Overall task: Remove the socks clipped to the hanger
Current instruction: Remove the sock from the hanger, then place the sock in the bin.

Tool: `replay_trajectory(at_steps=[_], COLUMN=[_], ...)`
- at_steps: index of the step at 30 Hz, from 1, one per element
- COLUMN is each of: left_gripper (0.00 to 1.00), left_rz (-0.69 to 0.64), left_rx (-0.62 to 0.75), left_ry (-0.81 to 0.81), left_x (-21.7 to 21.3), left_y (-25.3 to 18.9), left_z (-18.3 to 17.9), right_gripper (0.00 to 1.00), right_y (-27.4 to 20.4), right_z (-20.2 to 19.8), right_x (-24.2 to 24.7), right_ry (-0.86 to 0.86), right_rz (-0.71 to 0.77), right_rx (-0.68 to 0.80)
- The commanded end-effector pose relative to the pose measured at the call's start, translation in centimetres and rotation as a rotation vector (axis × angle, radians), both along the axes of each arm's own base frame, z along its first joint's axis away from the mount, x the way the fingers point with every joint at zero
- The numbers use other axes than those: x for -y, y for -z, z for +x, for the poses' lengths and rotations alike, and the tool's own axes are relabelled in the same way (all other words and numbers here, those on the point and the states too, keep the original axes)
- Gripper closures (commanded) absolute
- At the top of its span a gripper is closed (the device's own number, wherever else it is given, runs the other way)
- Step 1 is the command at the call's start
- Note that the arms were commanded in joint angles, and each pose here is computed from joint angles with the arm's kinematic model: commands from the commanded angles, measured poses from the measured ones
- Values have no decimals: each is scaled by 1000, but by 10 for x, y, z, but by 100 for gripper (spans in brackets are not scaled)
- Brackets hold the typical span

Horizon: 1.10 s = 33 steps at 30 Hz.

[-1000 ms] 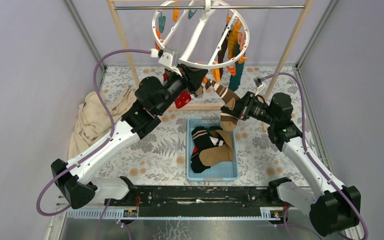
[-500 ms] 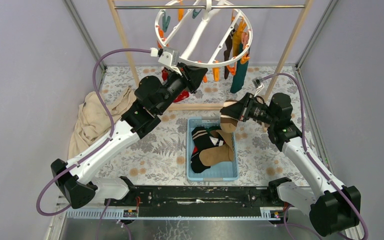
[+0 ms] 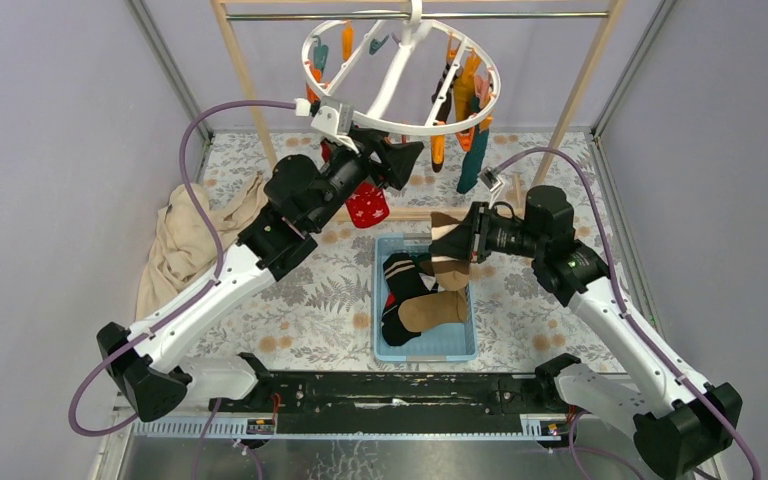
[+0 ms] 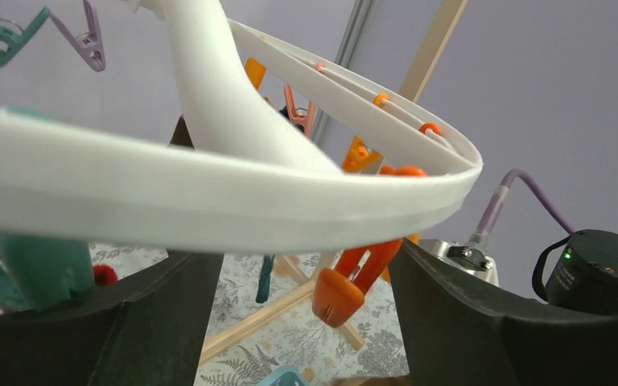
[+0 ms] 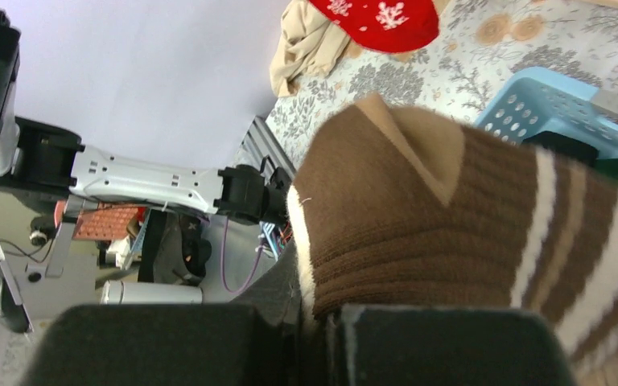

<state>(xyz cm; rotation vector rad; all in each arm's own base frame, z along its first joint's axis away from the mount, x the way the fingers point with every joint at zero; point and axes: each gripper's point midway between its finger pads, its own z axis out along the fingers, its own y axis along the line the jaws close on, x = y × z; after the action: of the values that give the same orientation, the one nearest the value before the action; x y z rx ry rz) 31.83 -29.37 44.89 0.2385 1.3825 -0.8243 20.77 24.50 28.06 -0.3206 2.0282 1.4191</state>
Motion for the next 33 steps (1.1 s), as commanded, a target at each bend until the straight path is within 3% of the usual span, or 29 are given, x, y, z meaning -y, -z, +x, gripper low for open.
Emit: replay_trajectory(at_steps=[1, 8, 21, 33], left_gripper=[17, 1, 1, 1], left_rz=[-3, -8, -20, -48], left_rx=[1, -23, -55, -67], left_ry=[-12, 18, 46, 44], left_x=[-7, -13, -30, -48], left_y=[1, 3, 3, 1], left_z=[-6, -21, -46, -64], right_gripper=[100, 100, 100, 100], right_y=[-21, -8, 68, 145], right_z=[-15, -24, -11, 1], right_x=[-8, -23, -30, -46], right_ry=[-52, -96, -41, 13], right_rz=[-18, -43, -190, -481], right_rx=[70, 41, -33, -35])
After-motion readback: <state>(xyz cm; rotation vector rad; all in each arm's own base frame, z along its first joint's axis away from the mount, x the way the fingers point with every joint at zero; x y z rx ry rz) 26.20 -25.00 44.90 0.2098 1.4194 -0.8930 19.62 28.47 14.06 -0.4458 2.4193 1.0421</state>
